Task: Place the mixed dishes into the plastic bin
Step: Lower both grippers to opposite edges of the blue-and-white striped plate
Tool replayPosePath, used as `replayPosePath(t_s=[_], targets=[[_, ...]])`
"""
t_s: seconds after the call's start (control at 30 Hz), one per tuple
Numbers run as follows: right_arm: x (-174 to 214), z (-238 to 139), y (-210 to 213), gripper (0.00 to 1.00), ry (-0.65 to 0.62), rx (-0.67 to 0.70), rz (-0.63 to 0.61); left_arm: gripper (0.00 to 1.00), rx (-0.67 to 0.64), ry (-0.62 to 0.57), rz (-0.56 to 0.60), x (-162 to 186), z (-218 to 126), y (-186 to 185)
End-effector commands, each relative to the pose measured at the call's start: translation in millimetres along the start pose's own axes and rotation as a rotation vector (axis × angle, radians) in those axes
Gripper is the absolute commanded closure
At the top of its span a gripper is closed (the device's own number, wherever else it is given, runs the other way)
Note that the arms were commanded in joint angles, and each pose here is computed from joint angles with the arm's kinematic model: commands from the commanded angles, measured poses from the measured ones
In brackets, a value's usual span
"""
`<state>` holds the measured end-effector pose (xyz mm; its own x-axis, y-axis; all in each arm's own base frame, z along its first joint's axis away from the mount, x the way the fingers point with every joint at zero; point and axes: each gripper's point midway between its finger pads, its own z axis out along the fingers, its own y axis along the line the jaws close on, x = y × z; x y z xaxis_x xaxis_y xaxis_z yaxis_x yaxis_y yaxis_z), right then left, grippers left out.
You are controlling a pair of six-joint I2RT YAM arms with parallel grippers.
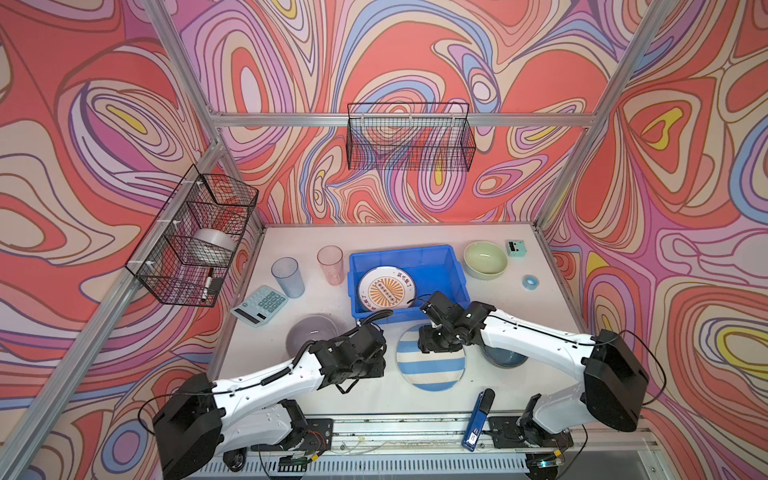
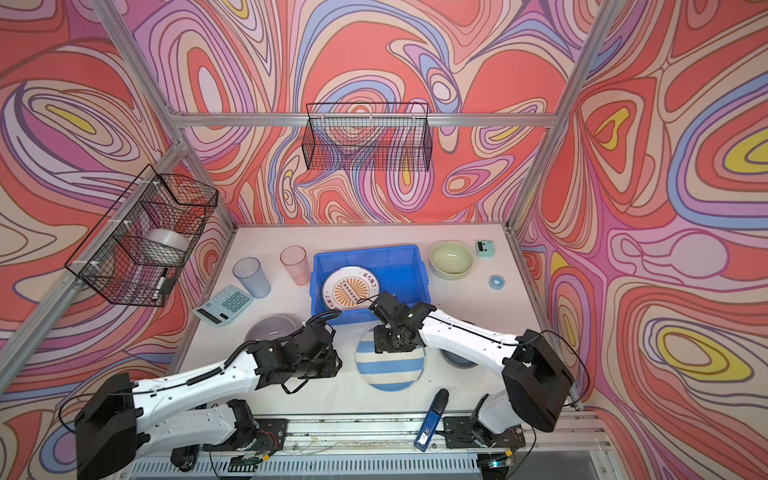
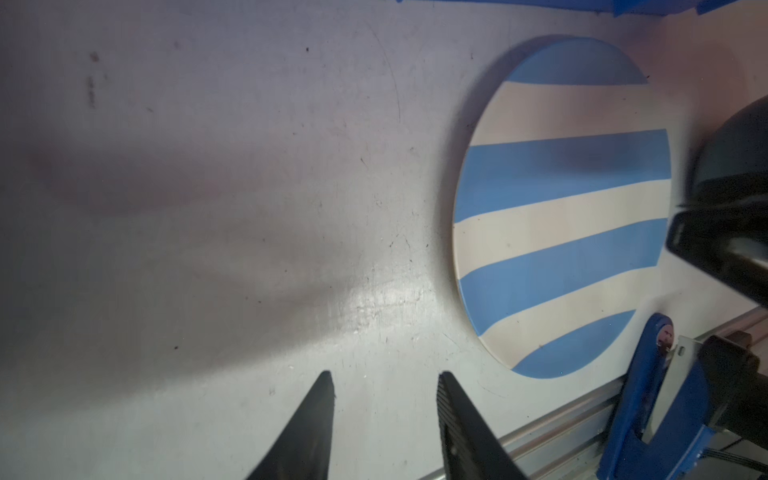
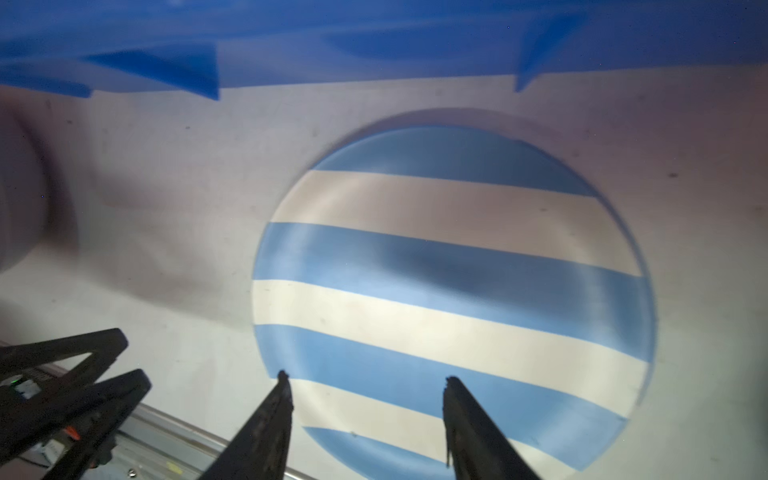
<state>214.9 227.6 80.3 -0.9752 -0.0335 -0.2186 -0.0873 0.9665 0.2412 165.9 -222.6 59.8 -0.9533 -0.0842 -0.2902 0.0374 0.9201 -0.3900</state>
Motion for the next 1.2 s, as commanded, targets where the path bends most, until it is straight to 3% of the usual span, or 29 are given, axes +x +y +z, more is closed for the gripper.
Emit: replayPosePath(t_s=[0.0, 0.3, 0.57, 1.17], targets=[[15.4, 0.3, -49.6, 0.39, 0.034, 0.133, 0.036, 0.59, 0.07, -0.021, 0.018, -13.3, 8.5, -26.7], [29.8, 12.4, -83.7, 0.39, 0.043, 0.224, 0.104, 0.67, 0.1, 0.016, 0.022, -16.7, 37.4, -47.5], [28.0, 19.1, -79.8, 0.43, 0.018, 0.183, 0.112, 0.74, 0.046, 0.025, 0.019, -16.0, 49.2, -39.5], [25.7, 17.3, -60.5, 0.65, -0.005, 0.058, 0.081, 0.85, -0.044, 0.082, 0.026, -1.0, 75.5, -16.9]])
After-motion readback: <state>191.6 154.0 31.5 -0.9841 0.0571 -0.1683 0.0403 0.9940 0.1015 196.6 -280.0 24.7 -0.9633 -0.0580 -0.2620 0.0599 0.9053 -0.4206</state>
